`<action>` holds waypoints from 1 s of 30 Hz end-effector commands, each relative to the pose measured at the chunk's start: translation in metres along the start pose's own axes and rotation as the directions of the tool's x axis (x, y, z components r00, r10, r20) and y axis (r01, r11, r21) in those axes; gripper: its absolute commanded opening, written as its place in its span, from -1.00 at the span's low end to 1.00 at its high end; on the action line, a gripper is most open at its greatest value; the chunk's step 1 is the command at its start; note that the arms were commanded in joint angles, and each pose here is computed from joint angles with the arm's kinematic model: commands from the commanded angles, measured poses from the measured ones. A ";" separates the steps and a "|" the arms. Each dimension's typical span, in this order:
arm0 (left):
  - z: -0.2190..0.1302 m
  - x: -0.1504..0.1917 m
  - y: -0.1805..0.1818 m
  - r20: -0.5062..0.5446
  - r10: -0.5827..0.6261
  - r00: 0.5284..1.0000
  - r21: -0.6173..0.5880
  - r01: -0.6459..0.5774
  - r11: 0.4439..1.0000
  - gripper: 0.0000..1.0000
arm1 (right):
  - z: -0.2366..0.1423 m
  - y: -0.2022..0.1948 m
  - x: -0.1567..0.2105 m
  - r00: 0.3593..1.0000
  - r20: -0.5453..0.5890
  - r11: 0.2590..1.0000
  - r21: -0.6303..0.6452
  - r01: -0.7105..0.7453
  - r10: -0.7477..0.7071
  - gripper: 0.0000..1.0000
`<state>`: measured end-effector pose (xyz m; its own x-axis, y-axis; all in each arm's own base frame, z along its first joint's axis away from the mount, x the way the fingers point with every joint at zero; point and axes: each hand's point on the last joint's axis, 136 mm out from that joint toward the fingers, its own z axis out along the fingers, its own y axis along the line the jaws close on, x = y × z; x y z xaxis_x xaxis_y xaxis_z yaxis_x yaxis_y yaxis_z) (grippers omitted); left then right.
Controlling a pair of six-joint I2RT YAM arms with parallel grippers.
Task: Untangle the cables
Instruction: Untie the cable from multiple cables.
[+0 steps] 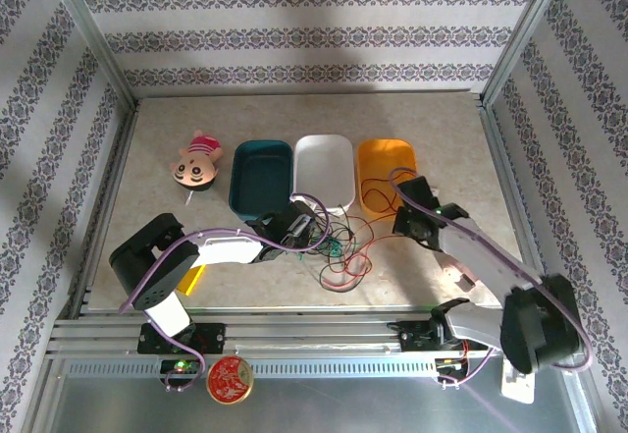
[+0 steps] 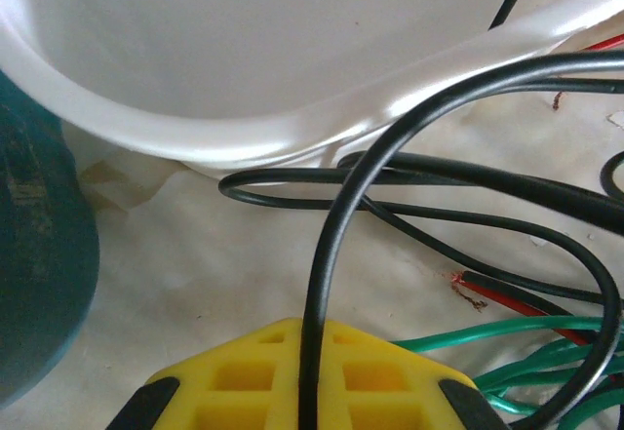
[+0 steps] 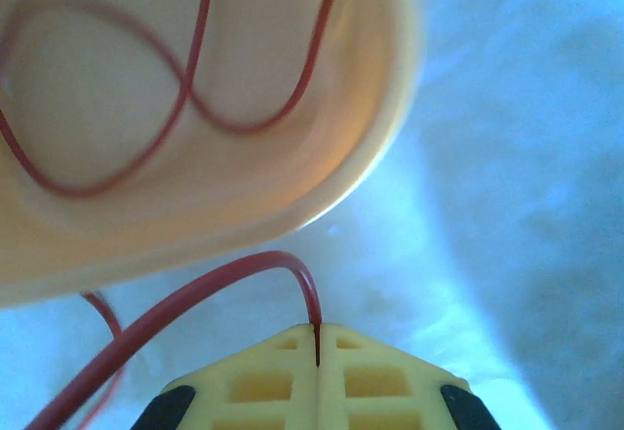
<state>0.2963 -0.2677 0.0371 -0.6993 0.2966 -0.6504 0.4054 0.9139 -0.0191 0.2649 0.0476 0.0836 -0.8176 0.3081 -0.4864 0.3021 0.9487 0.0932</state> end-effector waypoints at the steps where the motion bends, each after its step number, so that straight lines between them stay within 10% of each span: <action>1: -0.006 0.002 0.000 0.002 0.018 1.000 -0.020 -0.018 1.000 -1.00 | -0.031 -0.021 -0.032 0.983 0.163 0.995 0.048 -0.091 0.082 -1.00; 9: -0.003 0.006 0.000 -0.007 0.019 1.000 -0.023 -0.020 1.000 -1.00 | -0.147 -0.009 -0.142 0.783 0.594 0.981 -0.164 -0.106 0.184 -1.00; 17: -0.003 0.008 0.000 -0.013 0.016 1.000 -0.020 -0.016 1.000 -1.00 | -0.215 0.007 -0.207 0.659 0.710 0.959 -0.275 -0.066 0.249 -1.00; 30: -0.005 0.009 0.001 -0.015 0.012 1.000 -0.021 -0.013 1.000 -1.00 | -0.156 0.027 -0.243 0.731 0.647 0.969 -0.234 -0.084 0.219 -1.00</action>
<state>0.2965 -0.2672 0.0371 -0.6991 0.2958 -0.6509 0.4032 0.9150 -0.0172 0.3875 0.0053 0.3450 -0.2025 0.3792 -0.9029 0.2619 0.9094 0.3232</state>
